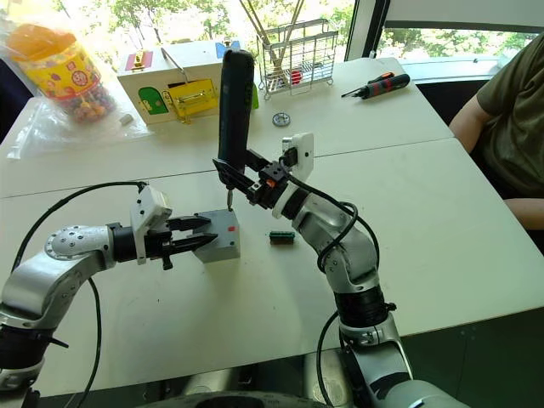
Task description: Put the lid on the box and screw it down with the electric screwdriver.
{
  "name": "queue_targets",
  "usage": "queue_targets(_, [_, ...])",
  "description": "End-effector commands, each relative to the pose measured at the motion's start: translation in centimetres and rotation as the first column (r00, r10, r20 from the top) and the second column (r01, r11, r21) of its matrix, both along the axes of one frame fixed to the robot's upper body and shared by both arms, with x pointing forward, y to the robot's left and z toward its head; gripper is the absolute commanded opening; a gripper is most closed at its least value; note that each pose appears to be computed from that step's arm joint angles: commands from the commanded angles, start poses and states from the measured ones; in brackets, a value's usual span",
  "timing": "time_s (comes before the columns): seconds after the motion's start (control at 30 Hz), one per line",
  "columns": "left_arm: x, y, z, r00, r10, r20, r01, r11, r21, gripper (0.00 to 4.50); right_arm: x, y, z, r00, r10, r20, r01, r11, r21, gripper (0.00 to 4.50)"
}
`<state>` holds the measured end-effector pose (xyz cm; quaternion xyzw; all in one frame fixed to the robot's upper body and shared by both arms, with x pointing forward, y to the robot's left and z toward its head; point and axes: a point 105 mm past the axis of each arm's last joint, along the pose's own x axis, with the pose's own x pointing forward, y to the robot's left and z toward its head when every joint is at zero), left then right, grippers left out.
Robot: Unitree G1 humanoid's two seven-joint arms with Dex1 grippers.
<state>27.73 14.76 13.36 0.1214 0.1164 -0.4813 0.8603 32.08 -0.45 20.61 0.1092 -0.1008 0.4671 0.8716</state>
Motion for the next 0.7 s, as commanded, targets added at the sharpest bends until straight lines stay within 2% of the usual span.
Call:
queue_targets(0.03, [0.0,0.2,-0.5,1.000,0.004,-0.022,-0.004,1.000,0.014,1.83,-0.5,0.2,1.7,0.996,-0.006,0.091,0.002,0.999,0.045,1.75])
queue_targets(0.23, [0.3,0.5,-0.4,1.000,0.002,-0.025,-0.002,1.000,0.024,1.83,-0.1,0.3,0.6,0.996,-0.014,0.087,0.012,1.000,0.020,1.75])
queue_targets(0.4, [0.1,0.6,-0.6,0.999,-0.001,-0.032,0.002,0.999,0.035,1.83,-0.6,1.0,-0.1,0.997,0.018,0.077,-0.017,1.000,-0.006,1.75])
queue_targets(0.7, [-0.3,0.5,-1.3,0.999,-0.012,-0.046,0.014,0.998,0.055,1.83,-0.8,2.9,-4.5,0.995,0.049,0.088,-0.023,0.961,-0.277,1.75])
